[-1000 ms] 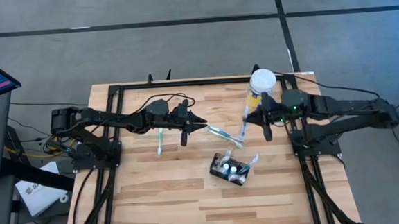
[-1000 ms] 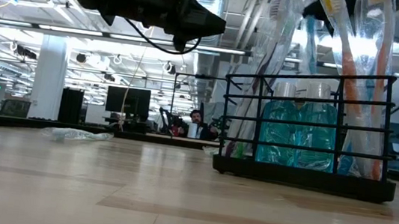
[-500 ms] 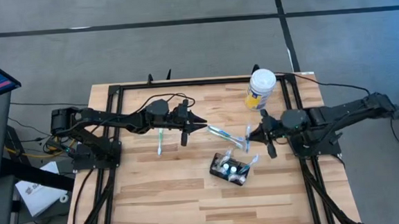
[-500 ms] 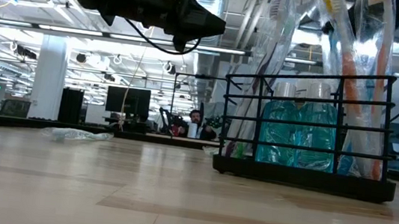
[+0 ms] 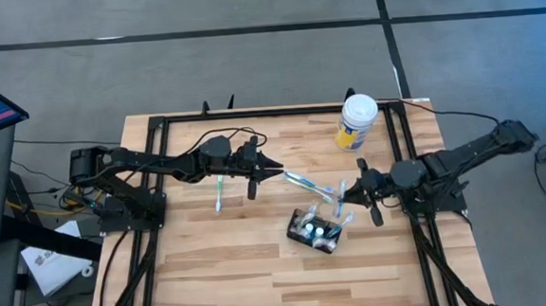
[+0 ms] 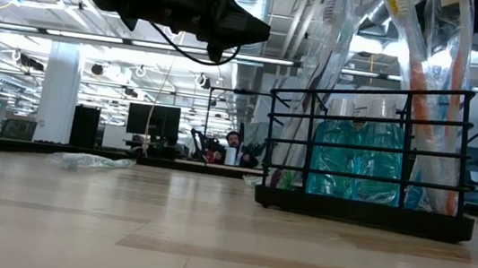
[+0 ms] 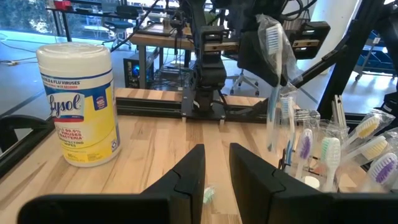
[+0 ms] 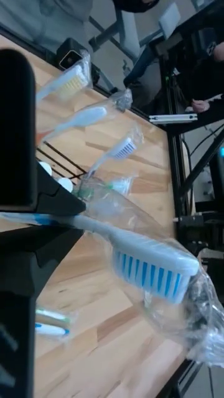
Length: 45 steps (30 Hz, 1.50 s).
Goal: Pick & Place toothbrushing station
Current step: Put the top blue toothbrush into the mesh organizer with the other toothbrush
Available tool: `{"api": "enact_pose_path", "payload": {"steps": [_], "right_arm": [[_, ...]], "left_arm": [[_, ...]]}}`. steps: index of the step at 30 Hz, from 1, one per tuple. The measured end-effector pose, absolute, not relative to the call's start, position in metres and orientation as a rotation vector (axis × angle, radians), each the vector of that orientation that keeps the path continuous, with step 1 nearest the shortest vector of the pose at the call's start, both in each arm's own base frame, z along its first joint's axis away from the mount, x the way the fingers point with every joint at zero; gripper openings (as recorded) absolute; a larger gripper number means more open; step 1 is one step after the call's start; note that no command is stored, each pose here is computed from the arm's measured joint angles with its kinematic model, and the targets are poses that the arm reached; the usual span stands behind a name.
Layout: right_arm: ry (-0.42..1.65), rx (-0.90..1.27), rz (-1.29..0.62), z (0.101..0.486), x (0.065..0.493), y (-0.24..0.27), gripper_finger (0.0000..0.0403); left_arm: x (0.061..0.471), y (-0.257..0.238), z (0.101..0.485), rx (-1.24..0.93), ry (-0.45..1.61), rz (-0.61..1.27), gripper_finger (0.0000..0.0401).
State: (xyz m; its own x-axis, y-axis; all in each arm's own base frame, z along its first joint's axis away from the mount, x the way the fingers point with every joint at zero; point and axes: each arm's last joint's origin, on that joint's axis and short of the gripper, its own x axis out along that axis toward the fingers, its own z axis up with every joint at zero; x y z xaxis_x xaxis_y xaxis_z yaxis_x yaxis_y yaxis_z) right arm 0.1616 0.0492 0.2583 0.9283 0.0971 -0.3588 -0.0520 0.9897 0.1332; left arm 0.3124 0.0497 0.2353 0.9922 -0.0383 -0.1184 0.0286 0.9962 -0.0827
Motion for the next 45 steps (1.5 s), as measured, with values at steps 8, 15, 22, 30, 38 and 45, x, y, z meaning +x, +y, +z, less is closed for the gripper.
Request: {"api": "enact_pose_path", "payload": {"steps": [8,15,22,30,38,45], "right_arm": [[0.351,0.111,0.109,0.259,0.162,0.062,0.0006],[0.360,0.103,0.121,0.254,0.169,0.072,0.0007],[0.381,0.090,0.119,0.248,0.175,0.077,0.0008],[0.423,0.073,0.112,0.240,0.182,0.080,0.0008],[0.458,0.046,0.114,0.230,0.189,0.087,0.0008],[0.433,0.031,0.101,0.209,0.185,0.095,0.0008]], "left_arm": [[0.312,0.050,0.235,-0.081,0.121,-0.033,0.0066],[0.312,0.050,0.235,-0.081,0.121,-0.033,0.0066],[0.312,0.050,0.235,-0.081,0.121,-0.033,0.0066],[0.312,0.050,0.235,-0.081,0.121,-0.033,0.0066],[0.312,0.050,0.235,-0.082,0.123,-0.033,0.0066],[0.312,0.050,0.235,-0.082,0.126,-0.033,0.0066]]}}
